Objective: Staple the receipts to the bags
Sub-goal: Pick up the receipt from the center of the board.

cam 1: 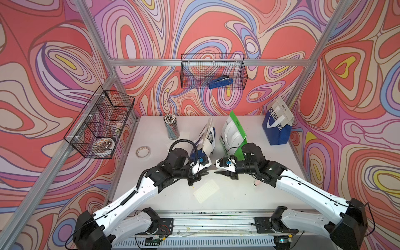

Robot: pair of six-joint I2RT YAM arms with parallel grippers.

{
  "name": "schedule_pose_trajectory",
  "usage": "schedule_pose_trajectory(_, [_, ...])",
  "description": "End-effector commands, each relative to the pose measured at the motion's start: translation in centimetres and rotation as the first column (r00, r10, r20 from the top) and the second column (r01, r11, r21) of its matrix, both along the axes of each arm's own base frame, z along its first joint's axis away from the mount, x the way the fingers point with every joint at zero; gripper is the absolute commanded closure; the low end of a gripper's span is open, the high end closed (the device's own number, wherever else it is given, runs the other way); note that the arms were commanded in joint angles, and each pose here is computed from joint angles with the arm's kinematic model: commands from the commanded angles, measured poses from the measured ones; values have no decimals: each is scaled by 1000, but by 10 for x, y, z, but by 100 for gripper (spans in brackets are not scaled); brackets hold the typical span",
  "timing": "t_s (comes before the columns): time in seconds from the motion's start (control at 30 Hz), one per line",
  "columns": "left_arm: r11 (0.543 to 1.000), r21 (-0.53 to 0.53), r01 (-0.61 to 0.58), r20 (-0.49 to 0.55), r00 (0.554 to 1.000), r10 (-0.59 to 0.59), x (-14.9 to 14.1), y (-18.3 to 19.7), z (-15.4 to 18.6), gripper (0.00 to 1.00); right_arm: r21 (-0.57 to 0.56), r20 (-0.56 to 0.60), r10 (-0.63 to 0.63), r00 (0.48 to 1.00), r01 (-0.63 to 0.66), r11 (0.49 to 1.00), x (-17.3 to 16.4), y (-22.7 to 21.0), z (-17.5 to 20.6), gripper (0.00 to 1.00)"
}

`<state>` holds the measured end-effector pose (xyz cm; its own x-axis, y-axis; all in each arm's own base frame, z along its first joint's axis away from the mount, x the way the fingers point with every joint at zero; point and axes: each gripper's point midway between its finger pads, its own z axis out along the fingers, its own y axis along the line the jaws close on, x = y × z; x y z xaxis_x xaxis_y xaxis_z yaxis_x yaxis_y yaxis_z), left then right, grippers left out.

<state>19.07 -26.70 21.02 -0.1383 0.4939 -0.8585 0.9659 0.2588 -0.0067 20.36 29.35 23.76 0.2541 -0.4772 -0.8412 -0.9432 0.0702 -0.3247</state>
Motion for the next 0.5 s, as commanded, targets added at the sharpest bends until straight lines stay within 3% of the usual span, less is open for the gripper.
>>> schedule_pose_trajectory(0.0, [996, -85, 18, 57, 998, -13, 1, -7, 25, 100, 123, 39, -127, 991, 122, 985, 10, -8, 26, 33])
schedule_pose_trajectory(0.07, [987, -158, 0, 82, 997, 13, 4, -10, 41, 100, 253, -3, -290, 957, 282, 926, 26, -20, 46, 20])
schedule_pose_trajectory(0.13, [969, -246, -20, 111, 993, 49, 8, -12, 58, 100, 377, -80, -369, 926, 371, 849, 30, -32, 62, 3])
schedule_pose_trajectory(0.3, [914, -405, -22, 180, 978, 104, 13, -13, 87, 100, 561, -231, -332, 915, 404, 723, 19, -44, 87, 2])
schedule_pose_trajectory(0.47, [877, -458, 147, 258, 966, -27, -6, -24, 96, 100, 631, -319, -223, 921, 382, 676, 12, -38, 99, 2])
